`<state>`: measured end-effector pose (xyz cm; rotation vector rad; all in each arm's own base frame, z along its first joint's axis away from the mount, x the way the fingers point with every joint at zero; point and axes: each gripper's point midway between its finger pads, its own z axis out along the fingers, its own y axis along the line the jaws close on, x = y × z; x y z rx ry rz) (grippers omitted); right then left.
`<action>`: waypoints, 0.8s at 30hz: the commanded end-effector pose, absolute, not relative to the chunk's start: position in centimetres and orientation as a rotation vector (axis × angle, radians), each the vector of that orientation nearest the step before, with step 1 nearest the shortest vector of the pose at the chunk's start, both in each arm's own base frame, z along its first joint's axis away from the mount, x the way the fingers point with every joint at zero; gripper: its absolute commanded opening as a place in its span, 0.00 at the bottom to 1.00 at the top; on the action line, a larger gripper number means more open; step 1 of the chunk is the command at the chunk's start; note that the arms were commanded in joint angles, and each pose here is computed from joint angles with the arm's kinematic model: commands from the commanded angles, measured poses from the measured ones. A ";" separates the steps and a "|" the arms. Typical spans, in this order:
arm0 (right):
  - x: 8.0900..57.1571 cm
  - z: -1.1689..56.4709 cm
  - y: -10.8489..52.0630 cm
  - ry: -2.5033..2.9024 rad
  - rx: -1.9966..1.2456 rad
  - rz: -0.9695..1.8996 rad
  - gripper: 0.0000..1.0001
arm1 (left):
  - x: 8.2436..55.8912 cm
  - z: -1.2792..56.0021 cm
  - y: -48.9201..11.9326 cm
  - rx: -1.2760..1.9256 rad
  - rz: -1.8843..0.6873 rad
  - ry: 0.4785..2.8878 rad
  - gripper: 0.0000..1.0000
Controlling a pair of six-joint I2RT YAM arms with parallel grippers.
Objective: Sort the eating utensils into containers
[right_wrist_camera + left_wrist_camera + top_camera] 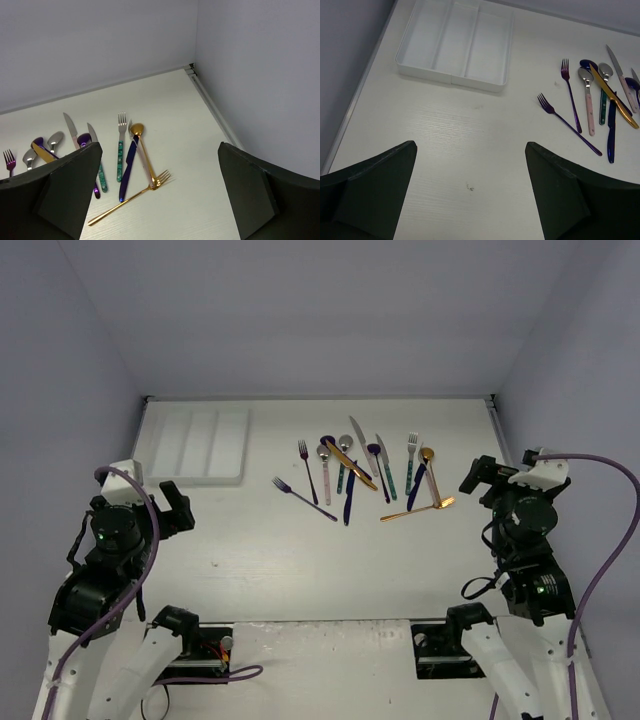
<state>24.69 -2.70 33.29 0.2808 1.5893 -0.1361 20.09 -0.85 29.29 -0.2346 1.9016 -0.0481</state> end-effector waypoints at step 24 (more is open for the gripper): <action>27.7 33.4 -1.4 1.599 0.339 -0.058 1.00 | 30.8 22.1 -15.3 -0.680 -0.381 2.261 0.88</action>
